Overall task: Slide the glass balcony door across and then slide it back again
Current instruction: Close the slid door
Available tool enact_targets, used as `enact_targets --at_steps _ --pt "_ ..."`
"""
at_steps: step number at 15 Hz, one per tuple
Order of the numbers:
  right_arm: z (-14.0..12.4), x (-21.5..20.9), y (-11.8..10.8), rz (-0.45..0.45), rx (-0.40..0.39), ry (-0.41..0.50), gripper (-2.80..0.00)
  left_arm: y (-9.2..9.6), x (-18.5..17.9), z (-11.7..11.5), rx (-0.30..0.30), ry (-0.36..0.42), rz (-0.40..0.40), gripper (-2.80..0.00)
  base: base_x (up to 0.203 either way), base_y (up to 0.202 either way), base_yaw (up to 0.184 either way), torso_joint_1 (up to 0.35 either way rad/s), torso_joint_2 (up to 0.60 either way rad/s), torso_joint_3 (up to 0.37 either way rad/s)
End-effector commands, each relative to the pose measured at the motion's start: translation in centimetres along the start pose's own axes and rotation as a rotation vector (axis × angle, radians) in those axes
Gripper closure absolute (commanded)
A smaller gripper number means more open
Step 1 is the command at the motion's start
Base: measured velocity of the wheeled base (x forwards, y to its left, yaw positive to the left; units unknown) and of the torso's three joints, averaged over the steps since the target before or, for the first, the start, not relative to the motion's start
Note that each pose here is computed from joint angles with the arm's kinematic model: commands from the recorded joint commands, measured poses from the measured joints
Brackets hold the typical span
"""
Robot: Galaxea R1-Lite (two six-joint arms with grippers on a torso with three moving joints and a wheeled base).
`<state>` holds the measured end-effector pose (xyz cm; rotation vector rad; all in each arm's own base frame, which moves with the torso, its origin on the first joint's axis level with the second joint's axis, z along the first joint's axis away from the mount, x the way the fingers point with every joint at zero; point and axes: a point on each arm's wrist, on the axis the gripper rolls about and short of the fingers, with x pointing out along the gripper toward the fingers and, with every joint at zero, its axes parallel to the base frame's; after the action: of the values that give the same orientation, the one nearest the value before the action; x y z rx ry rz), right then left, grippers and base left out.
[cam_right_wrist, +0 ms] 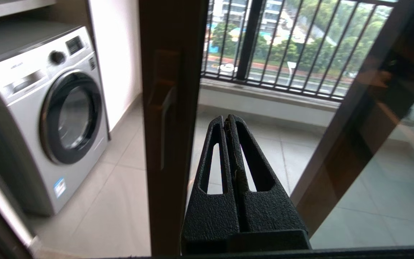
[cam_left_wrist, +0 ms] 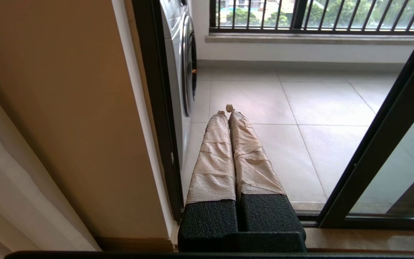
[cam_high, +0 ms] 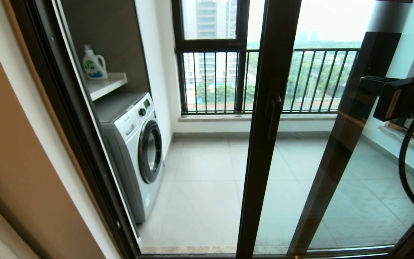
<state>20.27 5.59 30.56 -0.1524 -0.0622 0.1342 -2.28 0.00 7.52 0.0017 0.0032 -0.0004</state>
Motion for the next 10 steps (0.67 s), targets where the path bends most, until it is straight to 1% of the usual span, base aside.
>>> enact_targets --at_steps 1,3,5,7,8,10 --pt "0.0 2.2 -1.4 -0.071 -0.004 0.014 0.0 0.0 0.0 0.0 0.0 0.001 -0.001 0.0 0.0 0.0 0.0 0.0 0.0 0.0" --pt "-0.8 5.1 -2.3 -0.11 -0.005 0.056 0.0 0.0 0.0 0.0 0.0 0.001 0.0 0.0 0.0 0.0 0.0 0.0 0.0 0.0" --pt "-2.9 8.5 -2.2 -0.115 0.01 0.123 0.0 0.0 0.0 0.0 0.0 0.001 0.0 0.0 0.0 0.0 0.0 0.0 0.0 0.0" --pt "-4.8 10.8 -2.0 -0.112 0.036 0.176 0.0 0.0 0.0 0.0 0.0 0.001 0.0 0.0 0.0 0.0 0.0 0.0 0.0 0.0" --pt "-5.2 11.0 -2.0 -0.113 0.042 0.186 0.0 0.0 0.0 0.0 0.0 0.001 0.0 0.0 0.0 0.0 0.0 0.0 0.0 0.0" --pt "-4.8 10.2 -2.2 -0.112 0.05 0.174 0.0 0.0 0.0 0.0 0.0 0.001 0.0 0.0 0.0 0.0 0.0 0.0 0.0 0.0"
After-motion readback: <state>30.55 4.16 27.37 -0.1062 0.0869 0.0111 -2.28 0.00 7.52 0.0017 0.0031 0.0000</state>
